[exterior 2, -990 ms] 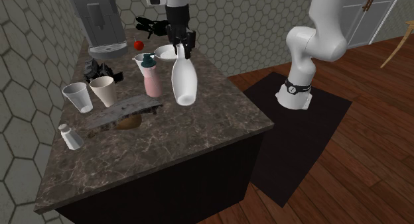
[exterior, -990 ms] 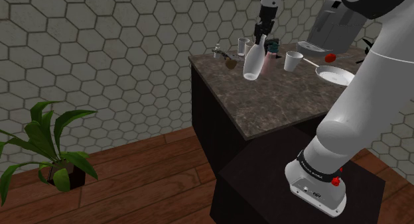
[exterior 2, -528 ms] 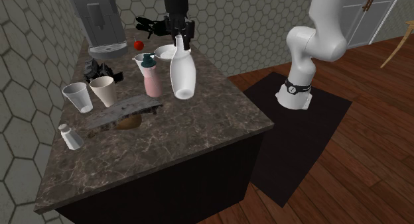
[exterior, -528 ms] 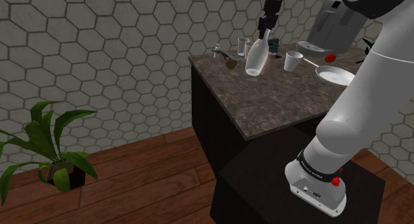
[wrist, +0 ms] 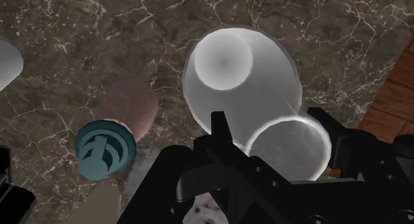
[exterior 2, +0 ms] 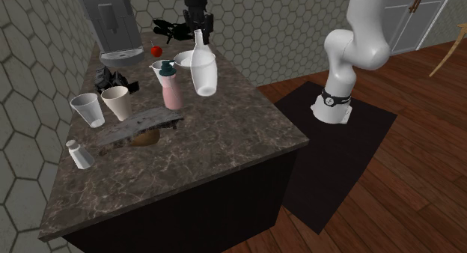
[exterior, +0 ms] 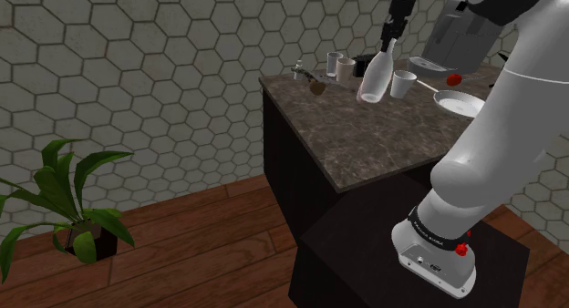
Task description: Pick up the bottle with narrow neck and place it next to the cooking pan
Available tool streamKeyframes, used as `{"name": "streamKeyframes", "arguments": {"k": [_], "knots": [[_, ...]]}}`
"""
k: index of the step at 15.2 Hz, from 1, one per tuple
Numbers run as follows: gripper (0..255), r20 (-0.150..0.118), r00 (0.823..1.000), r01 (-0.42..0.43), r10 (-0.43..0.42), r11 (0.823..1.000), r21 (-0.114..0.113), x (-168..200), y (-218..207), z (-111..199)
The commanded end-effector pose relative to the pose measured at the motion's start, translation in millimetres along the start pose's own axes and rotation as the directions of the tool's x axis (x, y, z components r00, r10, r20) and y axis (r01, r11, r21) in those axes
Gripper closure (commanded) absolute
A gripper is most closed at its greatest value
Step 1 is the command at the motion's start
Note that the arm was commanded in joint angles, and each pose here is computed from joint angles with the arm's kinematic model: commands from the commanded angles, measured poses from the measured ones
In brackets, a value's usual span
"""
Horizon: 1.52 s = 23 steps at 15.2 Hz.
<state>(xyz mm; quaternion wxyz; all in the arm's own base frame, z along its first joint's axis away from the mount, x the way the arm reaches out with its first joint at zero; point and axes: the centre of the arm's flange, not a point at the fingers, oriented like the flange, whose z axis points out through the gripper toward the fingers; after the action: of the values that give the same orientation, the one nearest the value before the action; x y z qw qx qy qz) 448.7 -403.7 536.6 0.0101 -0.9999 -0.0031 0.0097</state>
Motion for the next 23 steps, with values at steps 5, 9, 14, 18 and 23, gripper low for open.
{"name": "streamKeyframes", "arguments": {"k": [5, 9, 14, 18, 23], "knots": [[255, -0.001, 1.0, 0.002, -0.002, 1.0, 0.0, -38.5, 68.6, 0.8], [255, -0.001, 1.0, 0.002, -0.002, 1.0, 0.0, -65.3, 114.1, 0.2], [255, -0.001, 1.0, 0.002, -0.002, 1.0, 0.0, -98.8, 170.9, -0.5], [255, -0.001, 1.0, 0.002, -0.002, 1.0, 0.0, -125.6, 216.4, -1.1], [255, -0.001, 1.0, 0.002, -0.002, 1.0, 0.0, -148.8, 256.0, 3.7]]}}
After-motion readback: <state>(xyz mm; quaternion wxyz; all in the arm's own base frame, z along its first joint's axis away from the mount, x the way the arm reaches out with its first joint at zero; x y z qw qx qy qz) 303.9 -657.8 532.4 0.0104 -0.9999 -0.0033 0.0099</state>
